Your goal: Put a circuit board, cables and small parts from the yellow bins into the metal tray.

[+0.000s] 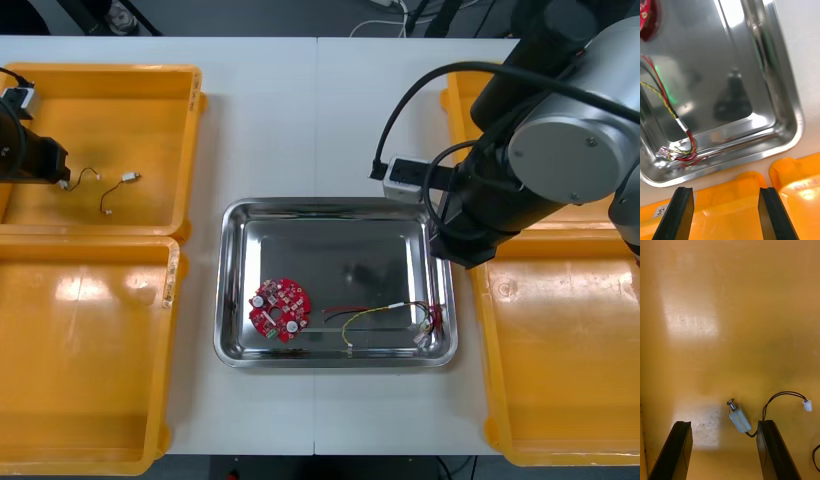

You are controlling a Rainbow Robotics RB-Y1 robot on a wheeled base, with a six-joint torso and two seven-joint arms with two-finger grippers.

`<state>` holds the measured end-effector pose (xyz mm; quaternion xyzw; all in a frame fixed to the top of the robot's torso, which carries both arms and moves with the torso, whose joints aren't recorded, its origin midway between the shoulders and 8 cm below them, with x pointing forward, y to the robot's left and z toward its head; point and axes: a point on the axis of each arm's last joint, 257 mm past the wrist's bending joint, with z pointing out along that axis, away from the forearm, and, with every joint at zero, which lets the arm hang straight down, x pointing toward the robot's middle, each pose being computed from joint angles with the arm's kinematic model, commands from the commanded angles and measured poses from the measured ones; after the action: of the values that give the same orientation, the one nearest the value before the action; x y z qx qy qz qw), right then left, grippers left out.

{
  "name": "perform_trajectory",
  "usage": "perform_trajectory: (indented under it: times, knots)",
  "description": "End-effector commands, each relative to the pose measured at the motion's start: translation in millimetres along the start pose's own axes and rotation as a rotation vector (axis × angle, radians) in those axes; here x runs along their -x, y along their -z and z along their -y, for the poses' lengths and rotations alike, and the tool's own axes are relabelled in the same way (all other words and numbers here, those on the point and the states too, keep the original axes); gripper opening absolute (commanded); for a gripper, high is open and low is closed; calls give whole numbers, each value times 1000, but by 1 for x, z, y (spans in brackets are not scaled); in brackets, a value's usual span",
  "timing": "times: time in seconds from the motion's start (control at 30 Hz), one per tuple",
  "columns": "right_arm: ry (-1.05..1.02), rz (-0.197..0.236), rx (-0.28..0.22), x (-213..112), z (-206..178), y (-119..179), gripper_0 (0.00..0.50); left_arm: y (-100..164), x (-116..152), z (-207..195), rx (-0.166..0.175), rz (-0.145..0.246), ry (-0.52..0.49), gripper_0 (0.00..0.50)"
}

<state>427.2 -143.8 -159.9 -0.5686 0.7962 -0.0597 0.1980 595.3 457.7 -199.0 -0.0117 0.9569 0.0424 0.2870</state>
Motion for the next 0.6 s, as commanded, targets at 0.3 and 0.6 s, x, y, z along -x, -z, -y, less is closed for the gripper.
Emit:
perform_trajectory:
  times: [0.3, 0.6]
  knots:
    - [-236, -17, -176, -46, 83, 47, 500, 6, 35, 18, -29, 86, -64, 500]
    - [-417, -49, -260, -87, 128, 61, 500, -2, 28, 19, -29, 83, -71, 500]
